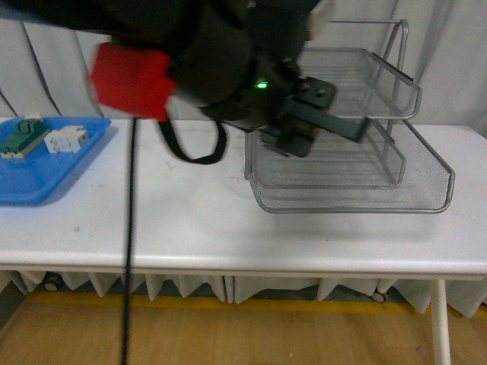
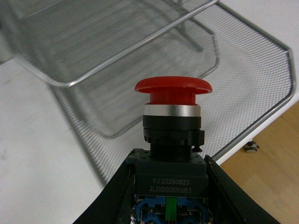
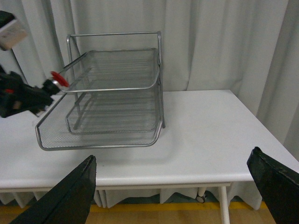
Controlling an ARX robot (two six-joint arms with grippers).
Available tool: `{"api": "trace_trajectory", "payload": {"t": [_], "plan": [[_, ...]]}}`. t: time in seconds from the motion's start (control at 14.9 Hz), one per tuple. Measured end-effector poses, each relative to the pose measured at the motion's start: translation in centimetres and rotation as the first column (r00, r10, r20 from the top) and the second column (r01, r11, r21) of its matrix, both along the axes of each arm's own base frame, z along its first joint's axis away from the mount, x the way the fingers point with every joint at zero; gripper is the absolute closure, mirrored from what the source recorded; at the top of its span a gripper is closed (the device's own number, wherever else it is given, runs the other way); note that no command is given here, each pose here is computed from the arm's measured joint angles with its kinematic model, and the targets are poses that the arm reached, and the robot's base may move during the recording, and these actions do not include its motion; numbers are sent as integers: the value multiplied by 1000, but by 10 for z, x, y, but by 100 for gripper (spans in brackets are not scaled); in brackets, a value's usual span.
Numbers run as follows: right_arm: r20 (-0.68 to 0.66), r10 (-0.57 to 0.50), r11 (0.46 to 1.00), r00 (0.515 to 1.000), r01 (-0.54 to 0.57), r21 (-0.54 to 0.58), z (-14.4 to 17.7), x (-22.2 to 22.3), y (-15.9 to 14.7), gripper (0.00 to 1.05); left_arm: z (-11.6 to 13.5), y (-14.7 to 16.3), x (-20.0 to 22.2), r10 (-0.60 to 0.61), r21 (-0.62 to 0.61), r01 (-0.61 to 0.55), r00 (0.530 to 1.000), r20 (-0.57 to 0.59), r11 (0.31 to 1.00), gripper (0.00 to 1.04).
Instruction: Place button on rack with both arms
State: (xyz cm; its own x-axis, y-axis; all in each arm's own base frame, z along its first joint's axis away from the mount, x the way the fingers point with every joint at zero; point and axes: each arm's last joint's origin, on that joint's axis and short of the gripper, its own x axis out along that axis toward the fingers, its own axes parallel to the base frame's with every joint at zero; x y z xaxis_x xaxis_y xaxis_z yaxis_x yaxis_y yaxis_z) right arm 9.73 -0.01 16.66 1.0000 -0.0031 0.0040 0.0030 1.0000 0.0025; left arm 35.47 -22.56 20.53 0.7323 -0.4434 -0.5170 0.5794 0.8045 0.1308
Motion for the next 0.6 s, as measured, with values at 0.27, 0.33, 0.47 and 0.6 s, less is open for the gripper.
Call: {"api": "trace_trajectory", "payload": {"t": [0.27,0.33,0.47,0.6], "plan": [[0,0,1000,1000,0,0,0,0,0,6,-16,-51,45,-49,63,53,997,-57,997,69],[0,0,1000,1000,0,0,0,0,0,6,-20,-58,55,-52,71,58,996,-75,996,69],[0,0,1000,1000,0,0,0,0,0,6,-28,-70,75,-37,102,46,995,-88,994,69],[0,0,1000,1000,0,0,0,0,0,6,-37,-78,86,-36,130,51,993,-112,990,69]]}}
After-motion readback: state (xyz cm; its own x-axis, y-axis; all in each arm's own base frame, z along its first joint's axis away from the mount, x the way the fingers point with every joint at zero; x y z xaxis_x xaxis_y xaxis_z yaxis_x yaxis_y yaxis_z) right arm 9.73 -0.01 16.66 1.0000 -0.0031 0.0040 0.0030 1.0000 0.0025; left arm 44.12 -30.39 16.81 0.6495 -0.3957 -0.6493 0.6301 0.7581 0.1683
